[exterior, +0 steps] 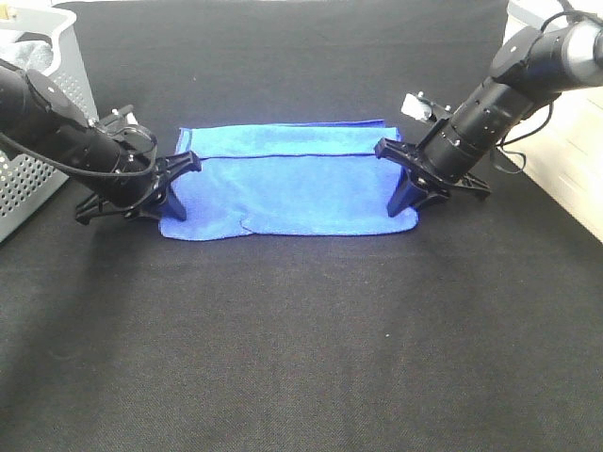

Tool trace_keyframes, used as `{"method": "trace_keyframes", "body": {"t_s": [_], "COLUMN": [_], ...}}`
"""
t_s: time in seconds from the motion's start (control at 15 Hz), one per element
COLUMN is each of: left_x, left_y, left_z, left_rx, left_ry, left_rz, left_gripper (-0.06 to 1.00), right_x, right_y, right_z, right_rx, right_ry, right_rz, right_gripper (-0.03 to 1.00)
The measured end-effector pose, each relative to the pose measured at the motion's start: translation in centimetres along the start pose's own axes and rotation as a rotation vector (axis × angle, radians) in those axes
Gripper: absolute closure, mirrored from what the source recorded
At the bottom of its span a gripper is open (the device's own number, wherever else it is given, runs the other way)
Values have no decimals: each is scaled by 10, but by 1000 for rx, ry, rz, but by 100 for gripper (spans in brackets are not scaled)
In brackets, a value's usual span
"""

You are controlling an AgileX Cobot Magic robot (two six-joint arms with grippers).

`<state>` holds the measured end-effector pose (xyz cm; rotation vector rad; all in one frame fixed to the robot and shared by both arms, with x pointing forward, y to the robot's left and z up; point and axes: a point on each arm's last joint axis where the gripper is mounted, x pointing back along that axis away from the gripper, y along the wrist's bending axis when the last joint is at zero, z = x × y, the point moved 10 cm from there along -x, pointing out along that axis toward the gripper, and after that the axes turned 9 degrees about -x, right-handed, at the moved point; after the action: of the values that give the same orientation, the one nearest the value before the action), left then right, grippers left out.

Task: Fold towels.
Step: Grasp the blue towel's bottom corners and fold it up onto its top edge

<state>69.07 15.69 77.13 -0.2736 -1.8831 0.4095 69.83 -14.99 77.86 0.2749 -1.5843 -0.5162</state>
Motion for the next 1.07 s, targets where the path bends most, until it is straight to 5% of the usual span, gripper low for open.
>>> {"method": "trace_keyframes", "body": {"t_s": [0.13, 0.53, 0.8, 1.07], "left_x": [3, 39, 56, 66], "left_y": [0, 17, 22, 22], "left_z": [6, 22, 74, 78], "left_rx": [-3, -42, -29, -30], "left_ry": [38, 174, 269, 246], "left_rz": [12, 25, 4, -5], "left_gripper": [93, 94, 94, 94], "right_x": [-1, 12, 28, 25], "right_y": [0, -5, -14, -20], "right_z": [2, 33, 80, 92], "right_rx": [-28, -58, -88, -61], "right_ry": [11, 98, 114, 114], "right_rz": [-9, -6, 19, 19], "right_gripper": [97, 97, 97, 97]}}
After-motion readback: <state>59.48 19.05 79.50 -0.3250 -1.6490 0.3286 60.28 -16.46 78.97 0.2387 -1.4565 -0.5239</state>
